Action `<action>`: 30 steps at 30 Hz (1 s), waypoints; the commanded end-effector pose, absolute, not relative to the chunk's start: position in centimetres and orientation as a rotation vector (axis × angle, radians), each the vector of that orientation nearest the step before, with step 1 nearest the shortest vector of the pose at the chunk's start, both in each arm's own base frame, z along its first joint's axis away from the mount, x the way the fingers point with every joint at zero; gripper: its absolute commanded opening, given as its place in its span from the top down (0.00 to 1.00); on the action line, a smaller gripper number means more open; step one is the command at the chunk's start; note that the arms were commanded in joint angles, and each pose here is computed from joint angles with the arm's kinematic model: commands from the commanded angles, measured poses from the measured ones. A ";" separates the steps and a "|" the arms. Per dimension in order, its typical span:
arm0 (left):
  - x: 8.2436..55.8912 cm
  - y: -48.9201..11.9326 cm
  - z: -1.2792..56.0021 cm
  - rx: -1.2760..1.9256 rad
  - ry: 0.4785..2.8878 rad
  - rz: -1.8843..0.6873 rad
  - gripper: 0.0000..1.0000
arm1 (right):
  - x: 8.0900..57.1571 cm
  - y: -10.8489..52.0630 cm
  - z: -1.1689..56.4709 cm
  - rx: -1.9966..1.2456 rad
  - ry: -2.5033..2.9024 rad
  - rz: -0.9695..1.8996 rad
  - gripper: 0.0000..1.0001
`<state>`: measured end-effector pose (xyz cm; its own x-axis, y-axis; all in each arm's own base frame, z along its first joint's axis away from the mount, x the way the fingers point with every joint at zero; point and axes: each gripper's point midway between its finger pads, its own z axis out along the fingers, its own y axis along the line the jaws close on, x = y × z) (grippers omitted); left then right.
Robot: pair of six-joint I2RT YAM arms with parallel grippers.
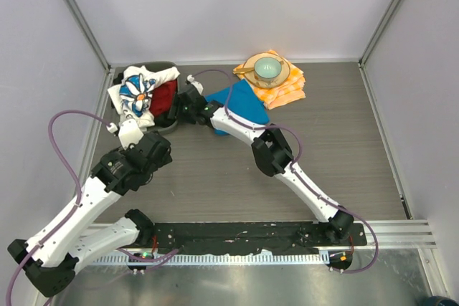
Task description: Fold and stack the t-shirts
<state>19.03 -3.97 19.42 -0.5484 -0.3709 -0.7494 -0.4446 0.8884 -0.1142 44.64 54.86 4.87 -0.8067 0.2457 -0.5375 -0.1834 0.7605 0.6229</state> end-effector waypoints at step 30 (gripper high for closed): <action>33.4 -14.5 20.3 -0.419 2.119 -0.115 0.00 | 36.8 26.2 35.7 0.078 1.820 0.319 0.00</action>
<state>27.71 -10.55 16.93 -0.6041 -0.2843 -0.7445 -0.3541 0.9327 -0.0687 37.20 33.42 37.98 -0.3156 0.2869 -0.9045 -0.2949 0.8764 0.3809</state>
